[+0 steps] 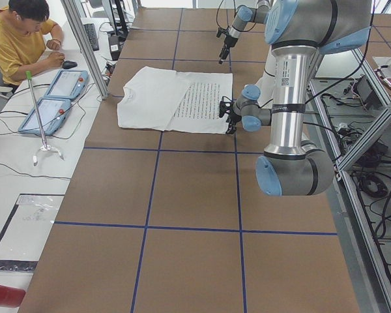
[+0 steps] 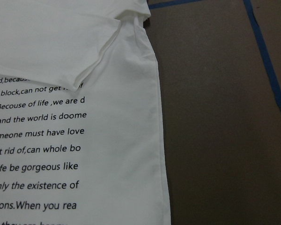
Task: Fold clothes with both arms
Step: 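Grasp the hem corners with both grippers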
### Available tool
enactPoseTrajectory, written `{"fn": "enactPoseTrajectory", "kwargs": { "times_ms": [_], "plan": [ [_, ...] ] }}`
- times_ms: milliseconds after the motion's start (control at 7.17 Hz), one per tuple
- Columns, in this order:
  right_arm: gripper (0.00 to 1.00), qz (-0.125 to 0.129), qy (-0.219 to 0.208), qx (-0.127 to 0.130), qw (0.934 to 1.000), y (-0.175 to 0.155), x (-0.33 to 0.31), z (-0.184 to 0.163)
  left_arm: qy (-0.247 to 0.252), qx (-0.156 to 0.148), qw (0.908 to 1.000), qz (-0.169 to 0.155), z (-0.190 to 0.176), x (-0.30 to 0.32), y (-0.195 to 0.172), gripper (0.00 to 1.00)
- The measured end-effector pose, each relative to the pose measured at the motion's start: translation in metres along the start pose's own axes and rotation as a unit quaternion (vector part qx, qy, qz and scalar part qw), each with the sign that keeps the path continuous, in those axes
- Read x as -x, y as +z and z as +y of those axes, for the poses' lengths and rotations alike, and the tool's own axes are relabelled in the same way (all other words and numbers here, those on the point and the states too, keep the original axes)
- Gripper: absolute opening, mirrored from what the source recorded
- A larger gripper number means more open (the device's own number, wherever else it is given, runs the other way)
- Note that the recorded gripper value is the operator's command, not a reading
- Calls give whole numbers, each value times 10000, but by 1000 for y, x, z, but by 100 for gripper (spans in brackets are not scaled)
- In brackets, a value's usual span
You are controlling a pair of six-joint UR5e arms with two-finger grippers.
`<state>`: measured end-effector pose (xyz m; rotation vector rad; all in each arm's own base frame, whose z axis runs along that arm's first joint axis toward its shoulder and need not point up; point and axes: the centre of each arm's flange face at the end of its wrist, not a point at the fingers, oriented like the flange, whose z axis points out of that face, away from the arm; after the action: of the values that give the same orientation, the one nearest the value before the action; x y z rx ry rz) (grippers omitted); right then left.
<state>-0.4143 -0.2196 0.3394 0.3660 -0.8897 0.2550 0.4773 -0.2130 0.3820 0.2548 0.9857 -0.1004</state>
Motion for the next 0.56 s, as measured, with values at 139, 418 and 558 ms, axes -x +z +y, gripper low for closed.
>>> {"fn": "enactPoseTrajectory", "kwargs": {
  "times_ms": [139, 418, 558],
  "plan": [
    [100, -1, -4, -10, 10000, 0, 0, 0, 11, 20, 10000, -10, 2, 1, 0, 76],
    [100, -1, -22, -16, 10000, 0, 0, 2, 30, 49, 10000, -25, 6, 2, 1, 34],
    [100, 0, -33, -24, 10000, 0, 1, 4, 30, 52, 10000, -23, 6, 2, 1, 3]
  ]
}}
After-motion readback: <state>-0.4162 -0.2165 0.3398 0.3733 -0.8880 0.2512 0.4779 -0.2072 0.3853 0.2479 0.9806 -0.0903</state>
